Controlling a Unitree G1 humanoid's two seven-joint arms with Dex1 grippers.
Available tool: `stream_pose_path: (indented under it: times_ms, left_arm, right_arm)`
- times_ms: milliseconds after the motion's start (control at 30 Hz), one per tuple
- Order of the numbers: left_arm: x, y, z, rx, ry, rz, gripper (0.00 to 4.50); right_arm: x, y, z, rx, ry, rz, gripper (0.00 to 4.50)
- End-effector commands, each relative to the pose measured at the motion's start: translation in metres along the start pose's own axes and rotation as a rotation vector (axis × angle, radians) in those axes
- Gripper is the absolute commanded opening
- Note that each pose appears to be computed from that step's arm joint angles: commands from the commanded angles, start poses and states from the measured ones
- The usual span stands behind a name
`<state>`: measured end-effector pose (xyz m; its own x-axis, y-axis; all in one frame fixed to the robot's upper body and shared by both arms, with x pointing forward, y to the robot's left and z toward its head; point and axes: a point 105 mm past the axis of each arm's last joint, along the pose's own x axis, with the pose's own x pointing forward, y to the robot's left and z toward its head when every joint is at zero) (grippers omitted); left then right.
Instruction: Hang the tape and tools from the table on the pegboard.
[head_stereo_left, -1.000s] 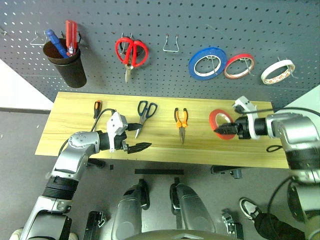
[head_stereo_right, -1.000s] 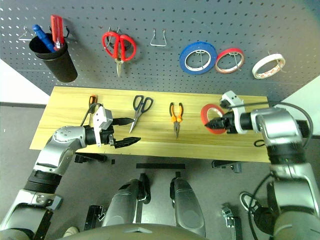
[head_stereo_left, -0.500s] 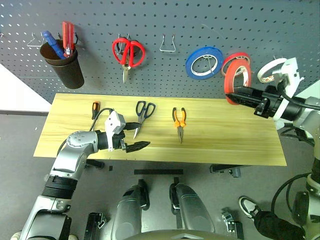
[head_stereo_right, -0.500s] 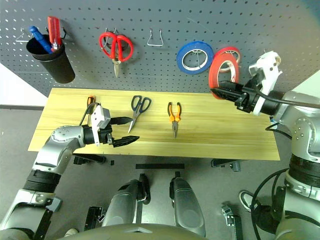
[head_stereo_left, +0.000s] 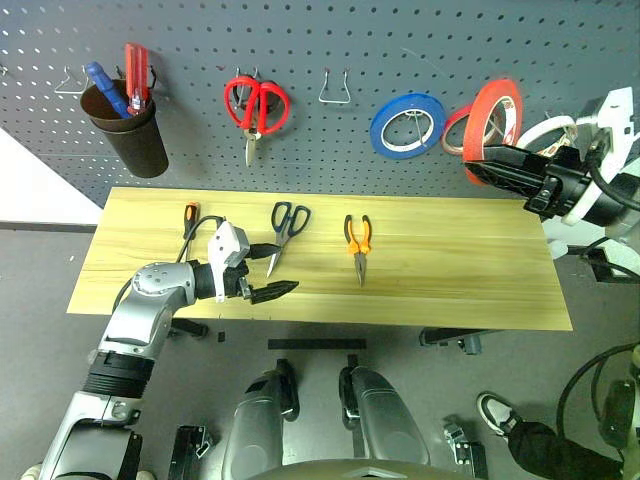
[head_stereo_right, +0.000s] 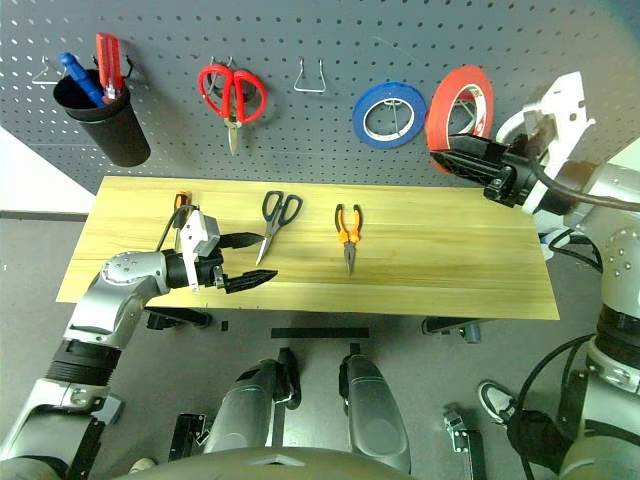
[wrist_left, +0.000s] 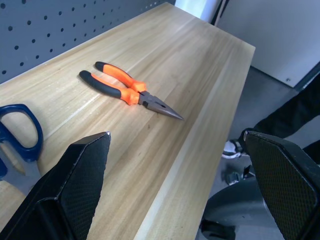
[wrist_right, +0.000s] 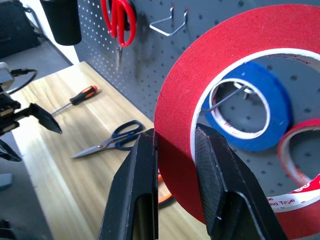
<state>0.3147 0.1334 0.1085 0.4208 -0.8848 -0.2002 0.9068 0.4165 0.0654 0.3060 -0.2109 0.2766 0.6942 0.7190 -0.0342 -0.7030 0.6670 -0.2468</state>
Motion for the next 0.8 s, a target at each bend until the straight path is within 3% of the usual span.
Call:
stream_pose_path:
  times_ms: [33, 267, 433, 533, 800]
  left_arm:
    - [-0.006, 0.003, 0.005, 0.037, -0.01, 0.024, 4.5]
    - [-0.004, 0.008, 0.005, 0.058, -0.014, 0.048, 4.5]
    - [-0.005, 0.008, 0.005, 0.06, -0.015, 0.049, 4.5]
    - [-0.006, 0.009, 0.006, 0.06, -0.016, 0.054, 4.5]
    - [-0.001, 0.009, 0.007, 0.066, -0.025, 0.058, 4.5]
  right_arm:
    - [-0.006, -0.003, 0.013, -0.087, -0.025, -0.013, 0.68]
    - [-0.005, -0.017, -0.013, -0.105, 0.044, -0.065, 0.68]
    - [-0.009, -0.023, -0.006, -0.115, 0.025, -0.082, 0.68]
    - [-0.006, -0.025, -0.02, -0.11, 0.067, -0.085, 0.68]
    - [0.043, -0.04, -0.061, -0.206, 0.193, -0.13, 0.68]
